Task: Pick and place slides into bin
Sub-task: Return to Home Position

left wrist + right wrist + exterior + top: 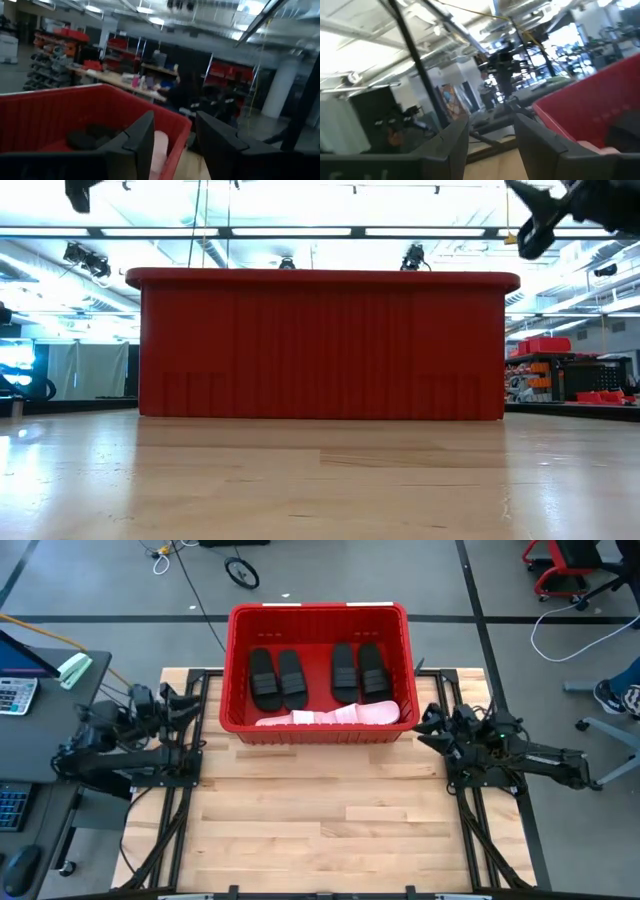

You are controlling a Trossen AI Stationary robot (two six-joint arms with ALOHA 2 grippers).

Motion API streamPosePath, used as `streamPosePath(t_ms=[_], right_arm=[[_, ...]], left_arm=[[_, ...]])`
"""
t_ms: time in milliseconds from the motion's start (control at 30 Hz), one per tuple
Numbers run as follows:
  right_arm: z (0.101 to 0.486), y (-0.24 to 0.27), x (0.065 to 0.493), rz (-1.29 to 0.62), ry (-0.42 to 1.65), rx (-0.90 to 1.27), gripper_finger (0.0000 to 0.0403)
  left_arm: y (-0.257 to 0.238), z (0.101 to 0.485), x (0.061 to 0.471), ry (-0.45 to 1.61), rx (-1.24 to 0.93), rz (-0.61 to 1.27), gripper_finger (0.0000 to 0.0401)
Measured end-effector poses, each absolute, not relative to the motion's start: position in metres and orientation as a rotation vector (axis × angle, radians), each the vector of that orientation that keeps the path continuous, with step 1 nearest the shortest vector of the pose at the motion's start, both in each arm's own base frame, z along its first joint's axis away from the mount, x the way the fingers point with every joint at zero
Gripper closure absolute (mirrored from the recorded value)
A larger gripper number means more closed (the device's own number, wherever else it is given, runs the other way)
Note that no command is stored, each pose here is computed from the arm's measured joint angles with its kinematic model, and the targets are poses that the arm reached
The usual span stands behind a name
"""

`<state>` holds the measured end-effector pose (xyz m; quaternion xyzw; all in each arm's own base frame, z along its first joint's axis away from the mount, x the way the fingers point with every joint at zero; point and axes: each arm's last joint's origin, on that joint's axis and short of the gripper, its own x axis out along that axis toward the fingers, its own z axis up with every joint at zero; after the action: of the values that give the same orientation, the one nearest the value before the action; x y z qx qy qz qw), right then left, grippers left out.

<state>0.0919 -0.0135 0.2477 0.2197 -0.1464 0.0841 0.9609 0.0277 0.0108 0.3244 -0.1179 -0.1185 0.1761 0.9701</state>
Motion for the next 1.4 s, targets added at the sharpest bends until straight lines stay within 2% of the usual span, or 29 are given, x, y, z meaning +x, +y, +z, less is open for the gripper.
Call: streamPosePath(t_ms=[167,333,467,767,1000,1200,1400], right_arm=[[0.233,-0.014,0.096,0.096,-0.286,0.504,0.0239],[0.233,-0.004,0.098,0.176,-0.326,0.498,0.0239],[0.231,0.004,0.101,0.169,-0.331,0.481,0.0239],[0.221,0.017,0.113,0.085,-0.234,0.399,0.0239],[0.202,0.034,0.127,0.190,-0.023,0.390,0.0239],[0.191,0.037,0.135,0.074,0.042,0.271,0.0239],[0.188,0.036,0.137,0.013,0.059,-0.030,0.0239]], left_arm=[[0.012,0.296,0.035,-0.278,-0.280,0.347,0.0250],[0.013,0.291,0.043,-0.305,-0.269,0.345,0.0258],[0.013,0.289,0.044,-0.310,-0.261,0.345,0.0263],[0.012,0.285,0.045,-0.262,-0.259,0.329,0.0254],[0.007,0.284,0.047,-0.222,-0.249,0.146,0.0249],[0.007,0.272,0.049,-0.095,-0.248,0.159,0.0258],[0.007,0.263,0.049,-0.004,-0.297,0.170,0.0260]])
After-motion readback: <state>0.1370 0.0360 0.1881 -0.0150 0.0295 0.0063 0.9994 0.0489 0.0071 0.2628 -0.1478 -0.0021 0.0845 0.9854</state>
